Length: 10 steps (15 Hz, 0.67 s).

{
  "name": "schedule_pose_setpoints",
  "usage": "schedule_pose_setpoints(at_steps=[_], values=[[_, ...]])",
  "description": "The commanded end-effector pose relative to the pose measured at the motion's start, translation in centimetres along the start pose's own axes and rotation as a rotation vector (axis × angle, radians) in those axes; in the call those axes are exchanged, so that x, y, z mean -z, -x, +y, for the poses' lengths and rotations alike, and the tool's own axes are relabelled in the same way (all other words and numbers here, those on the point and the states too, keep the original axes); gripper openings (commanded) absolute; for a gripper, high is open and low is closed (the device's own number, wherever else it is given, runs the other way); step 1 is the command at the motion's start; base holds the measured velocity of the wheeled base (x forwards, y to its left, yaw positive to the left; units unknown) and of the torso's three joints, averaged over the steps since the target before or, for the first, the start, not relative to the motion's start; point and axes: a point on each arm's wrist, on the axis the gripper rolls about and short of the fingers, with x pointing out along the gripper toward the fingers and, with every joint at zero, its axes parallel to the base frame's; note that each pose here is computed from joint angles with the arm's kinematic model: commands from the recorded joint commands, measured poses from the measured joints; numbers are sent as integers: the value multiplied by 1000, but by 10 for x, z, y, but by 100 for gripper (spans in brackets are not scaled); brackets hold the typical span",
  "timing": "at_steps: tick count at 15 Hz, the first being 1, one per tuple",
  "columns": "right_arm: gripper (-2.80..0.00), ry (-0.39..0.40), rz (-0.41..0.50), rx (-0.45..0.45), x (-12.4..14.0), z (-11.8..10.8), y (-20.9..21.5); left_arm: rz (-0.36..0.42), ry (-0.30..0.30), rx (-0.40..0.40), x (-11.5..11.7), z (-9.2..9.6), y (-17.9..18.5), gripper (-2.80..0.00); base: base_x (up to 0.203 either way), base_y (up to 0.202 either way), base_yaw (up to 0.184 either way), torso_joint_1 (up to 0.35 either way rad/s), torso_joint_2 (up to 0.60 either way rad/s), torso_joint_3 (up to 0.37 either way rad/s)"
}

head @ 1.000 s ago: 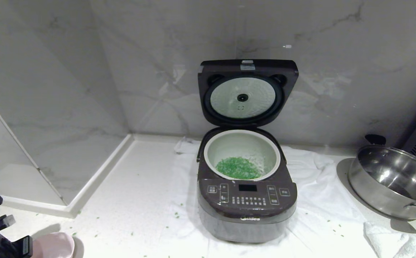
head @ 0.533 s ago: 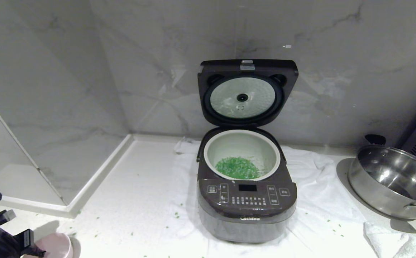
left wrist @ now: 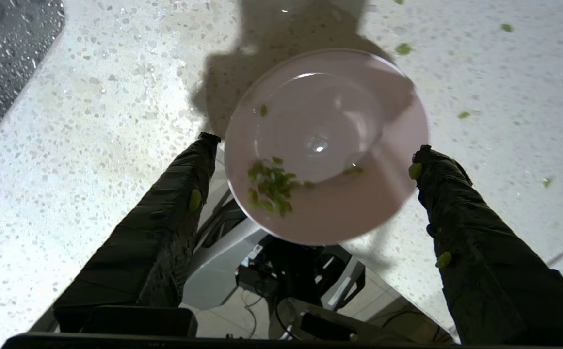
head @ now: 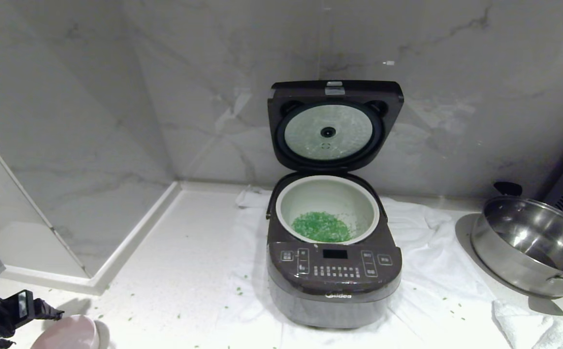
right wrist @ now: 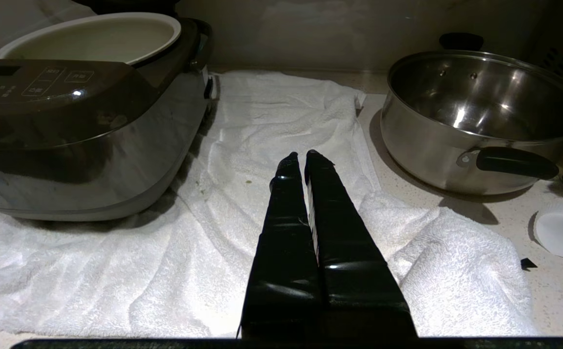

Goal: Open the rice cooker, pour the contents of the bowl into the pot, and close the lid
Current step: Place the bowl on the table, then turn on the tap

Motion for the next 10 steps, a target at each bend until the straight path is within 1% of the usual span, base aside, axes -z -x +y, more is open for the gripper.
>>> schedule_pose_setpoints(at_steps=[1, 3, 4, 5, 6, 8, 10], values=[[-280, 0, 1, 0, 0, 0, 0, -88, -39, 16, 8, -13, 32, 0, 0, 0, 0, 0, 0, 0], [-280, 0, 1, 0, 0, 0, 0, -117, -84, 42, 19, -25, 51, 0, 0, 0, 0, 0, 0, 0], [-280, 0, 1, 0, 0, 0, 0, -143, -109, 80, 25, -30, 61, 0, 0, 0, 0, 0, 0, 0], [-280, 0, 1, 0, 0, 0, 0, -170, -137, 145, 33, -35, 70, 0, 0, 0, 0, 0, 0, 0], [-280, 0, 1, 0, 0, 0, 0, -182, -177, 208, 40, -42, 77, -280, 0, 0, 0, 0, 0, 0], [-280, 0, 2, 0, 0, 0, 0, -188, -267, 291, 56, -60, 85, -280, 0, 0, 0, 0, 0, 0], [-280, 0, 2, 0, 0, 0, 0, -205, -311, 364, 67, -76, 96, -280, 0, 0, 0, 0, 0, 0]])
